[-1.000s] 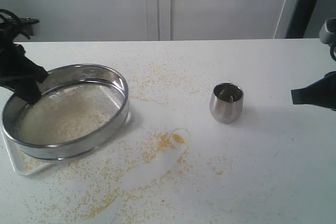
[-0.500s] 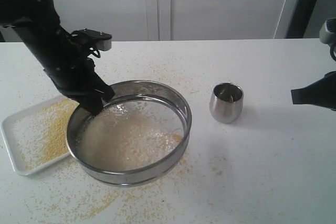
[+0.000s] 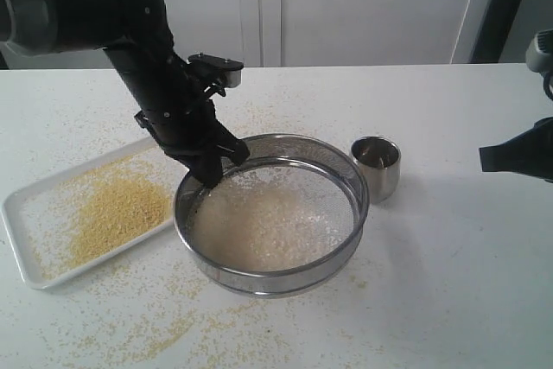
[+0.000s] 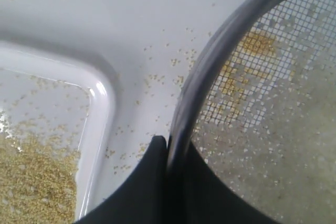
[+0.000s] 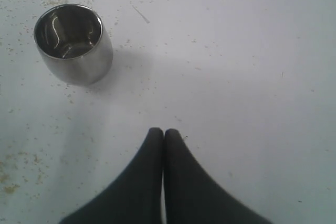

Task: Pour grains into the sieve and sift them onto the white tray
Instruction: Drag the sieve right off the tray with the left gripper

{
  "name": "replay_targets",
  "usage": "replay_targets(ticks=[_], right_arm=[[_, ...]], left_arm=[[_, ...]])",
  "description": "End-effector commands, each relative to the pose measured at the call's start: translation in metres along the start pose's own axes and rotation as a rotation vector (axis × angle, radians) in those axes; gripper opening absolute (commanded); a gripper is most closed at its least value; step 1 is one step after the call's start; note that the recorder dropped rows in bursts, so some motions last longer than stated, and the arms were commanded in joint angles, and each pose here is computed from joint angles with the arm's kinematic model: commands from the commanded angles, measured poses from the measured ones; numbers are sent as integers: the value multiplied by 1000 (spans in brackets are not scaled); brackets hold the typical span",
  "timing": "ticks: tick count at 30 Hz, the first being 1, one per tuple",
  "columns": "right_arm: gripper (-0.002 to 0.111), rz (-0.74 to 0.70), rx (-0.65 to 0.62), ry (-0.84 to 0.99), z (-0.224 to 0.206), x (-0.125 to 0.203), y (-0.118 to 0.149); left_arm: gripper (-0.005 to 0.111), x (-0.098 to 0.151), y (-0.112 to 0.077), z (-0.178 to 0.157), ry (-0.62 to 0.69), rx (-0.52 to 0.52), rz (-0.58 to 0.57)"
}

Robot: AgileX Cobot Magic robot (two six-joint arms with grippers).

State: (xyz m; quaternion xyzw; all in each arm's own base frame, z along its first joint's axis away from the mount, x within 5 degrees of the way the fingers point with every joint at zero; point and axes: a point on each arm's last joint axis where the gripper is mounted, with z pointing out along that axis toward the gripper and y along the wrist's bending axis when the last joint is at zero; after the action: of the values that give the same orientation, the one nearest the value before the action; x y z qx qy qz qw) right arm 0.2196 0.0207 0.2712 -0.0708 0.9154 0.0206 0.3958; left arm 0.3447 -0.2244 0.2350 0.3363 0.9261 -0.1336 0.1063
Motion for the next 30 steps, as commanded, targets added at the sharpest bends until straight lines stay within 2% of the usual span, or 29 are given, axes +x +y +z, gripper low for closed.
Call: replay_targets(ticks=[1,15,26,30], right_arm=[[0,0,5,-12,-1,0,-1],[0,0,5,-12,-1,0,-1],[0,0,5,-14,-1,0,-1],[0,0,5,-12,-1,0,-1]], left_arm=[[0,-6,-8,1,22,41,-18],[0,-24,-8,27,53,49,-25],[0,-33,3,45,42,-19,-35],[0,-34,10,54,32,-74,-47]])
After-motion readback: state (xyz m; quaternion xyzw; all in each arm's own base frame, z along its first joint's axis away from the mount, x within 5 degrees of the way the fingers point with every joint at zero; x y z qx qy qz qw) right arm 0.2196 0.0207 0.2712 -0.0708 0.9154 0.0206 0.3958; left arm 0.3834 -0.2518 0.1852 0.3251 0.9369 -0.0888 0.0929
